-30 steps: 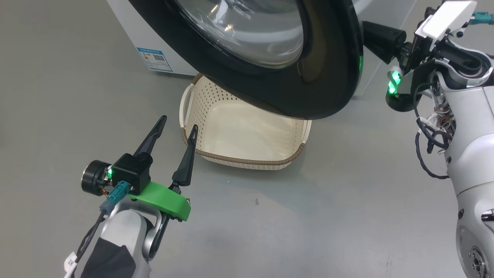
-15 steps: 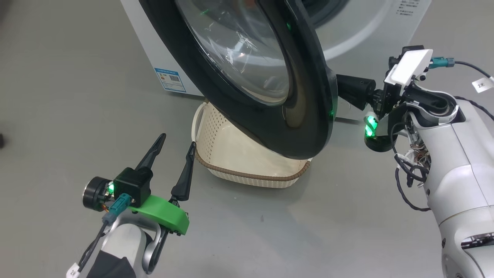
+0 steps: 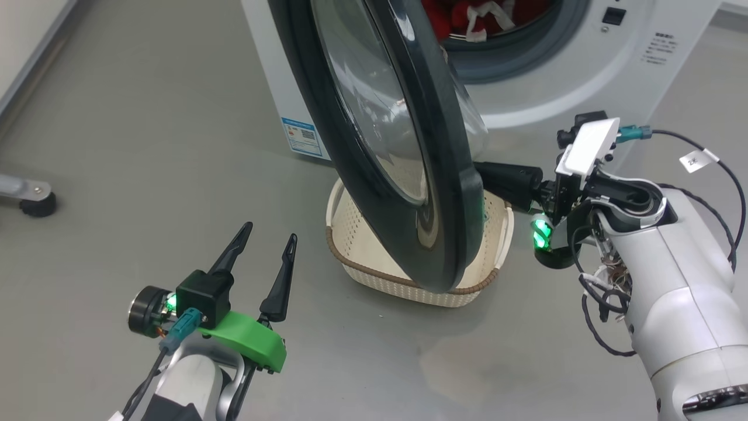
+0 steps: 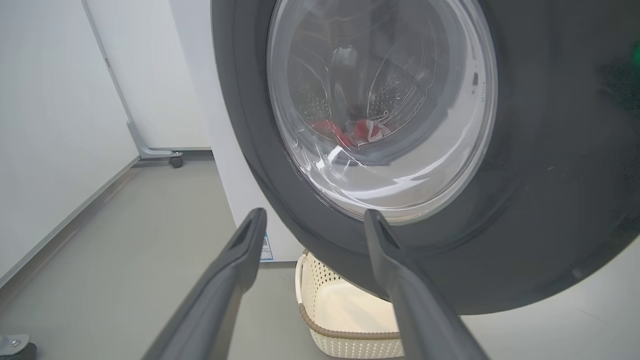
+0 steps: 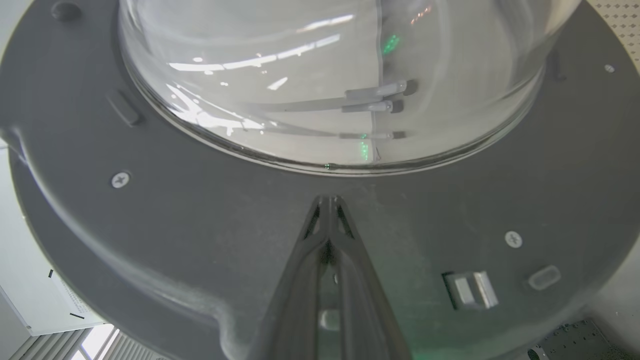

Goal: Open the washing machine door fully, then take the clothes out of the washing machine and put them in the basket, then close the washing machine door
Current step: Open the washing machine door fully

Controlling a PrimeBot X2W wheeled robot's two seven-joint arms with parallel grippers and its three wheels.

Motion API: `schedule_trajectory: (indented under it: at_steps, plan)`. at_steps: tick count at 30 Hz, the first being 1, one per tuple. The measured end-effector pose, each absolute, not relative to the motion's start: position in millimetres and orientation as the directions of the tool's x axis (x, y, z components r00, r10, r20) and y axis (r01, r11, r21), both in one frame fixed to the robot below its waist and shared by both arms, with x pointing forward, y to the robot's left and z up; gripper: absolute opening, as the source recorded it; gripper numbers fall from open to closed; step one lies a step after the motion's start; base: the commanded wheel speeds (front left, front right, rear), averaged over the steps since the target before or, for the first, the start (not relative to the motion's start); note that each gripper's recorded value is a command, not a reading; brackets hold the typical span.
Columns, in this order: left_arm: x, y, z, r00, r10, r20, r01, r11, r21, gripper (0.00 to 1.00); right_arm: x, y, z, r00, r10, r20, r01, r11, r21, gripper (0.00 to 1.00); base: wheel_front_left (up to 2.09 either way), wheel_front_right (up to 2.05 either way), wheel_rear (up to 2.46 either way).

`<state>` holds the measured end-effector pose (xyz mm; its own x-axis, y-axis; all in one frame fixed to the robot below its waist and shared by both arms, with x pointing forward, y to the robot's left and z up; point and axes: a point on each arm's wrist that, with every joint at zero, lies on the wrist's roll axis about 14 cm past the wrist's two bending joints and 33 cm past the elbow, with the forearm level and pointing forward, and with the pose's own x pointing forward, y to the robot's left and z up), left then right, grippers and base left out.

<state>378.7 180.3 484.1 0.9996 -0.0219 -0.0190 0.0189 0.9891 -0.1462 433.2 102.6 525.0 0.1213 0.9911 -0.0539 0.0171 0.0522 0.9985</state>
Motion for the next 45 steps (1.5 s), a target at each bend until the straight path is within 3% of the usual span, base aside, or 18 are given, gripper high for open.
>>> schedule_trajectory:
  at_steps: [10, 24, 36, 45]
  plan:
    - [349.4, 203.5, 482.2, 0.998, 0.061, -0.029, -0.065, 0.987, -0.147, 1.00, 395.2, 134.3, 525.2, -0.005, 0.999, -0.053, 0.004, 0.053, 0.999, 0.00, 0.00, 0.00, 0.00]
    - [321.0, 226.4, 488.8, 0.989, 0.147, -0.008, -0.146, 0.978, -0.148, 1.00, 335.7, 177.8, 545.9, -0.190, 0.981, 0.032, 0.020, -0.029, 0.999, 0.00, 0.00, 0.00, 0.00]
    - [307.3, 242.9, 492.7, 0.979, 0.204, 0.003, -0.201, 0.969, -0.145, 1.00, 305.8, 203.2, 547.8, -0.245, 0.968, 0.046, 0.036, -0.039, 0.999, 0.00, 0.00, 0.00, 0.00]
    - [305.3, 245.2, 493.2, 0.977, 0.213, 0.006, -0.210, 0.967, -0.148, 1.00, 307.9, 208.6, 552.4, -0.196, 0.978, 0.072, 0.059, -0.061, 0.996, 0.00, 0.00, 0.00, 0.00]
